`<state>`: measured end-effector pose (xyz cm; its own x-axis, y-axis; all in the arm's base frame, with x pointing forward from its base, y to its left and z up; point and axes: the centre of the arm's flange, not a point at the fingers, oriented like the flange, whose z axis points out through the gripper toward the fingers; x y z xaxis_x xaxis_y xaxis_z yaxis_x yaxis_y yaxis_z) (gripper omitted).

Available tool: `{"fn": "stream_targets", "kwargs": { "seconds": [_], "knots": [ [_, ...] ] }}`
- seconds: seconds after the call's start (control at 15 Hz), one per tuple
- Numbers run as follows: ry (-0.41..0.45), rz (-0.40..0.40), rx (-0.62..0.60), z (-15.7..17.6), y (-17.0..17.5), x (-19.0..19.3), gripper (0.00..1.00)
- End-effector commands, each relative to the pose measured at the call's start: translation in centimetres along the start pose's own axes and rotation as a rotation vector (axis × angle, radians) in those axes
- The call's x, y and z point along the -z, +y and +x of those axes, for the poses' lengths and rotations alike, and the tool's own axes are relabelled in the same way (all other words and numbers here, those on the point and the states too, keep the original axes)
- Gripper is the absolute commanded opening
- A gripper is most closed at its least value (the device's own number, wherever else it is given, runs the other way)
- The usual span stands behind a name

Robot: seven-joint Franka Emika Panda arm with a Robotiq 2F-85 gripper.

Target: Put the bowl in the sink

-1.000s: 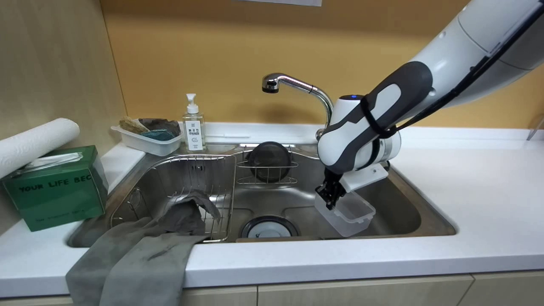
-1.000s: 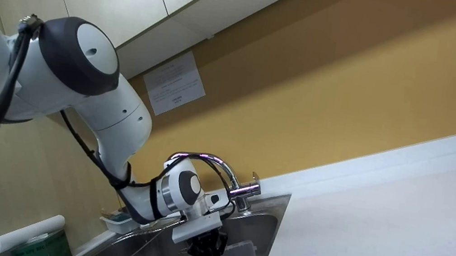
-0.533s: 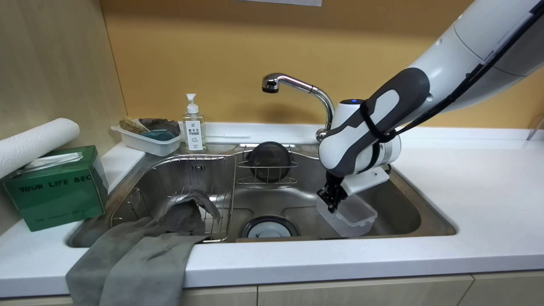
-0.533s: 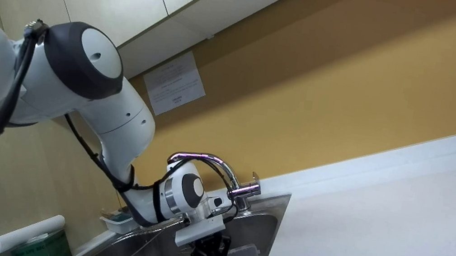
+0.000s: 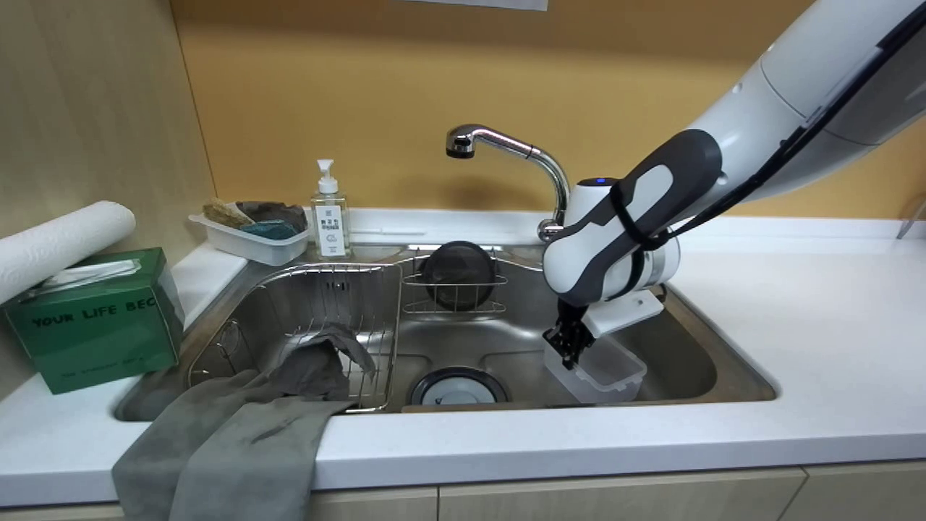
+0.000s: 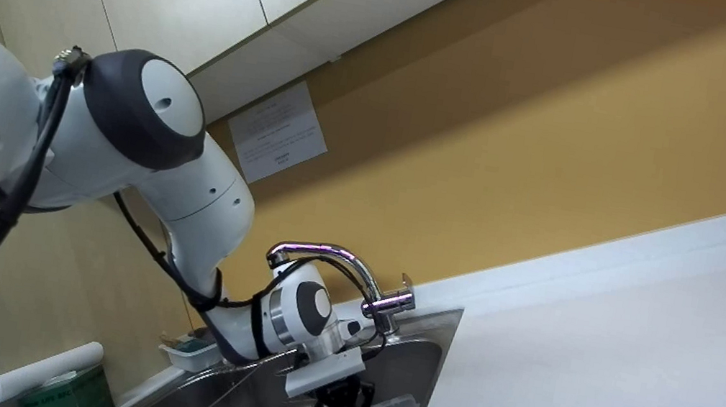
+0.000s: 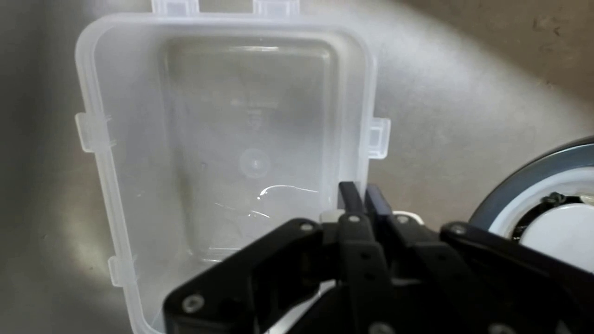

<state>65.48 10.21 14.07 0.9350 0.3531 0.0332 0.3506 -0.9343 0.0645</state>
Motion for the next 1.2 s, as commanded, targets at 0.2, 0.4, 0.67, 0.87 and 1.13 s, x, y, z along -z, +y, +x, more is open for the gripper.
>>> {"fn": "stream_targets", "kwargs": {
  "seconds": [0.2,0.4,0.67,0.87,1.13],
  "knots": [
    [-0.018,-0.012,-0.008,1.4,0.4,0.1,0.36],
    [-0.012,-0.024,-0.006,1.5,0.3,0.4,0.58],
    [0.015,-0.065,0.0,1.8,-0.1,2.7,0.84],
    [0.037,-0.126,0.054,2.0,-0.5,5.9,1.0],
    [0.08,-0.177,0.128,2.6,-1.7,10.8,1.0]
  ]
}}
